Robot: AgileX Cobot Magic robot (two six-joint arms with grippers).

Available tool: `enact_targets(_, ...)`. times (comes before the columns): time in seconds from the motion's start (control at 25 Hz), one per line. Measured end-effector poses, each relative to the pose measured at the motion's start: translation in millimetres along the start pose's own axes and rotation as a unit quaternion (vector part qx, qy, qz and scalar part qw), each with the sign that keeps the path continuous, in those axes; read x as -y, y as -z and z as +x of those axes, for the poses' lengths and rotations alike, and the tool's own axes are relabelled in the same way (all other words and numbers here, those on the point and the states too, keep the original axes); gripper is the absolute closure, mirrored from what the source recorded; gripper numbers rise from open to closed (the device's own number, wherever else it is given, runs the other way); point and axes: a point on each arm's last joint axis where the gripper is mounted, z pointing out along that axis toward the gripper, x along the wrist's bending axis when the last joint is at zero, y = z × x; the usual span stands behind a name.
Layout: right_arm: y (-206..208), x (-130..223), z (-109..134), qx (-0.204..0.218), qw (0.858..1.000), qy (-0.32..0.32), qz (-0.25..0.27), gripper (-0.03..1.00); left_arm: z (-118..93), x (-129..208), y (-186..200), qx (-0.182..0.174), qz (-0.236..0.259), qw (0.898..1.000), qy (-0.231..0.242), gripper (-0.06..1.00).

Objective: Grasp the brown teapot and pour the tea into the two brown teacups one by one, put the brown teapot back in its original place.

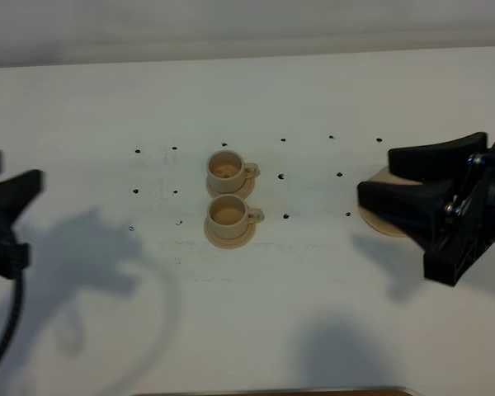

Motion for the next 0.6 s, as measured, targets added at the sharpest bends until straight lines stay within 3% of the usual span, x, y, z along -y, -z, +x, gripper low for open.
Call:
enact_targets(0.32, 1, 3, -4, 0.015, 1.0, -0.004, 0.017, 0.5, 10, 11, 33, -0.086, 0.013, 0.994, 0.066, 0.46)
enact_targets(0.6, 2, 2, -5, 0.021, 0.999, -0.005, 0.028, 0.51, 11, 39, 61, -0.163, 0.052, 0.979, 0.107, 0.46)
